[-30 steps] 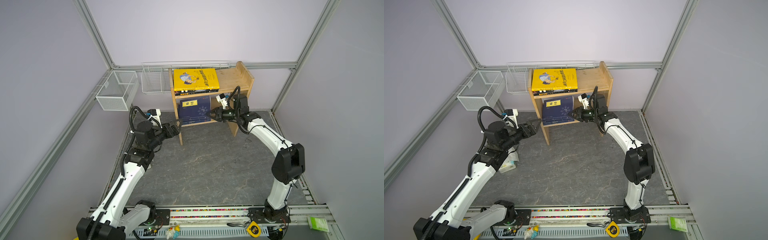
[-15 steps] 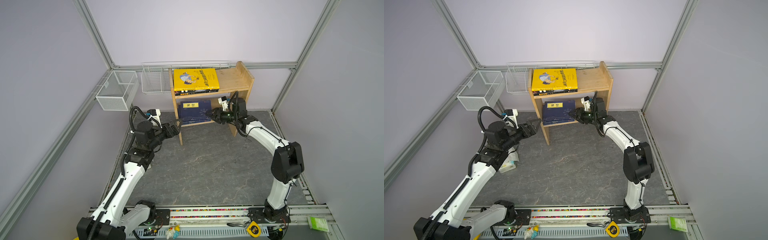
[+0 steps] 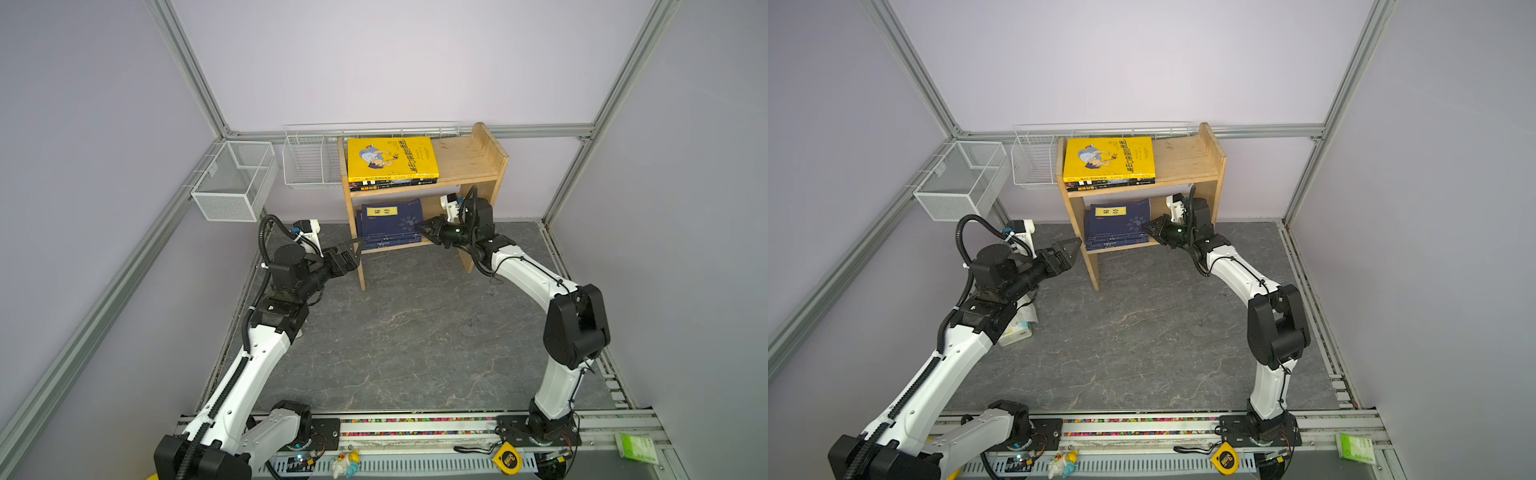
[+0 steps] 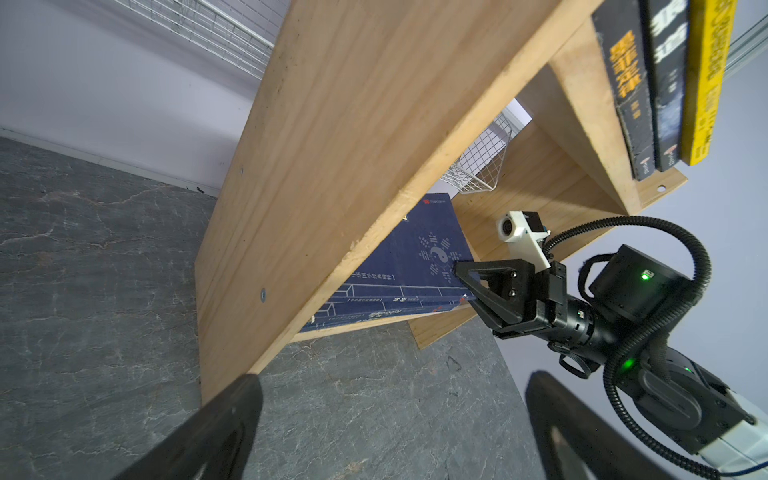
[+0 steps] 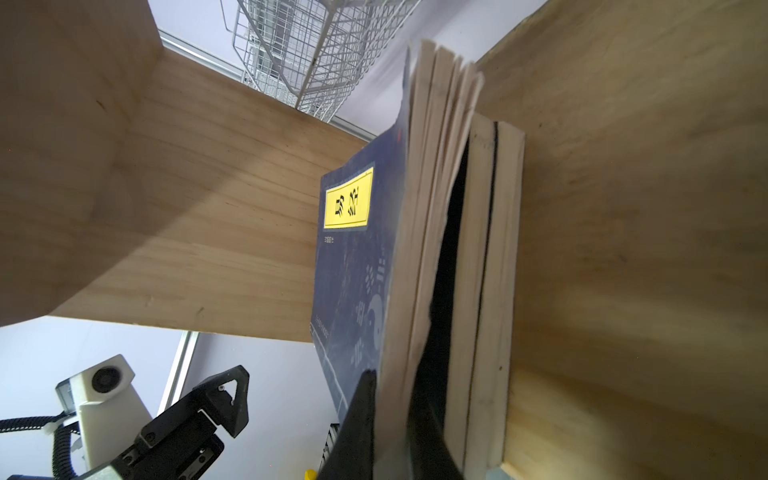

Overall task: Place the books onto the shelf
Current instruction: 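Press the blue book onto the lower shelf stack with both grippers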

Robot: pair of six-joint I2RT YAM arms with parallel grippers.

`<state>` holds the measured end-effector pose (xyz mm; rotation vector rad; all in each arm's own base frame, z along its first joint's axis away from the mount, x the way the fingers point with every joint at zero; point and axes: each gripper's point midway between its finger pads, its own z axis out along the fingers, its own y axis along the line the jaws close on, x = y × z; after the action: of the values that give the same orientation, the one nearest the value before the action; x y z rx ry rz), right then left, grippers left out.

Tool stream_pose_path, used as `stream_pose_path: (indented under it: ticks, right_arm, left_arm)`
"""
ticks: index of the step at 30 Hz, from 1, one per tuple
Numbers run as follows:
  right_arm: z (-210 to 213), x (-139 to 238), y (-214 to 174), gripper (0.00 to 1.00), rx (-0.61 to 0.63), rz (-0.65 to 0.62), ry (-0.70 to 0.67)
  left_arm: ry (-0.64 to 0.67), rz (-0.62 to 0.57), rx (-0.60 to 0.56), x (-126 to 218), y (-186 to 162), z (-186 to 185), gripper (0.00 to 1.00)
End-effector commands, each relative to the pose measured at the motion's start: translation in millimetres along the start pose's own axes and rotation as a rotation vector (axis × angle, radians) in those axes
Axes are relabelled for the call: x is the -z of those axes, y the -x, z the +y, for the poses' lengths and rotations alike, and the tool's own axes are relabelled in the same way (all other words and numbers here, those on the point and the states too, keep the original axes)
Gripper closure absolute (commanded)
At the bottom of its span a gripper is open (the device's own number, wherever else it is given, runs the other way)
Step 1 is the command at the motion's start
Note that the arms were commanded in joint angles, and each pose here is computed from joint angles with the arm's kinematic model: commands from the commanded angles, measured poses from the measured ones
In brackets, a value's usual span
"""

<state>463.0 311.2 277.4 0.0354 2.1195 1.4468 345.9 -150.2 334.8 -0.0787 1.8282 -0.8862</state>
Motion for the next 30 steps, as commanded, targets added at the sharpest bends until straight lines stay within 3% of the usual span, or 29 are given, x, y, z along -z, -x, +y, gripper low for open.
stream_pose_path:
  ticks: [1, 12, 30]
  right_arm:
    - [25.7, 4.9, 0.4, 0.88, 0.058, -0.005, 0.052]
    - [46.0, 6.5, -5.8, 0.89, 0.126, 0.047, 0.101]
    - [29.5, -7.4, -4.5, 0.9, 0.088, 0.038, 0.077]
  left_arm:
    - [-0.001, -0.017, 0.001, 1.1, 2.3, 1.0, 0.01]
    - [0.009, -0.007, 0.01, -3.1, -1.1, 6.4, 0.01]
    - [0.036, 0.012, 0.044, -38.7, -8.3, 26.9, 0.0]
